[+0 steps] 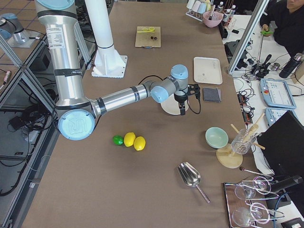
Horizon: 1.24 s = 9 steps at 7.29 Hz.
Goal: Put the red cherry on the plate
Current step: 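Reach the right gripper to the white plate rim and grasp it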
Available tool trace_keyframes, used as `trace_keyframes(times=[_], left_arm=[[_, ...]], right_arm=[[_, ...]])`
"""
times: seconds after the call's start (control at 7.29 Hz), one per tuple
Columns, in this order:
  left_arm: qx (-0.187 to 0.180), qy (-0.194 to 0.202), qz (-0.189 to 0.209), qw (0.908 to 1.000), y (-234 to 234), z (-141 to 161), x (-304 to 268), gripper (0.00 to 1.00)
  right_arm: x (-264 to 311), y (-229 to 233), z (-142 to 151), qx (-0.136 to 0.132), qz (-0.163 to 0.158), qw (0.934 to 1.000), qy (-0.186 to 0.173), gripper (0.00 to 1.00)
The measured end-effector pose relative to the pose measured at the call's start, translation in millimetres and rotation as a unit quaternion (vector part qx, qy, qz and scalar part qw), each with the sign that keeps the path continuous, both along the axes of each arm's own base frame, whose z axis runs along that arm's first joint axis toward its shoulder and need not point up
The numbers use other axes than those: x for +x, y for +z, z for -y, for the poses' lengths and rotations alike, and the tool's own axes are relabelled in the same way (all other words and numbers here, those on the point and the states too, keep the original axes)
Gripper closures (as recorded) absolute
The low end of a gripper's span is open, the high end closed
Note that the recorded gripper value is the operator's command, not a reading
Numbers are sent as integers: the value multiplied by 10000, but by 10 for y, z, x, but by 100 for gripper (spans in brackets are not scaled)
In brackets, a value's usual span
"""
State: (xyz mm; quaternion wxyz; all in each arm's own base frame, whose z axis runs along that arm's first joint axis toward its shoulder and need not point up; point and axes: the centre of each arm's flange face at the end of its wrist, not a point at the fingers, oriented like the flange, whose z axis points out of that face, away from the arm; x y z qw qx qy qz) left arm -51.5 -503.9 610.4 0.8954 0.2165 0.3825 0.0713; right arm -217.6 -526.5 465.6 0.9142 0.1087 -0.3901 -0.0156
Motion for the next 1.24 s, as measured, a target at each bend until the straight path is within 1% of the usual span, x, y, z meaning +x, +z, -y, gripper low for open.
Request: trace_keyframes(times=[0.14, 0.41, 0.55, 0.69, 0.82, 0.96, 1.24], left_arm=[[-21, -57, -54, 10000, -34, 45, 20, 2], [-182, -244, -199, 9993, -137, 142, 80, 2], [-207, -300, -238, 9991, -145, 150, 90, 2], [-187, -331, -255, 9990, -146, 156, 93, 2], [-165, -342, -267, 9989, -158, 162, 95, 2], [-153, -342, -275, 9989, -166, 163, 97, 2], [-152, -334, -280, 9989, -159, 151, 98, 2]], right_arm=[[-254, 45, -31, 46, 33, 10000, -44, 0], [-559, 391, -70, -1, 159, 9999, 13, 0], [-701, 572, -115, -34, 150, 9999, 24, 1], [-852, 687, -164, -72, 111, 9999, 34, 29], [-966, 723, -197, -78, 85, 9999, 32, 71], [-1017, 704, -211, -75, 100, 9999, 36, 99], [-1023, 641, -210, -54, 155, 9999, 42, 100]])
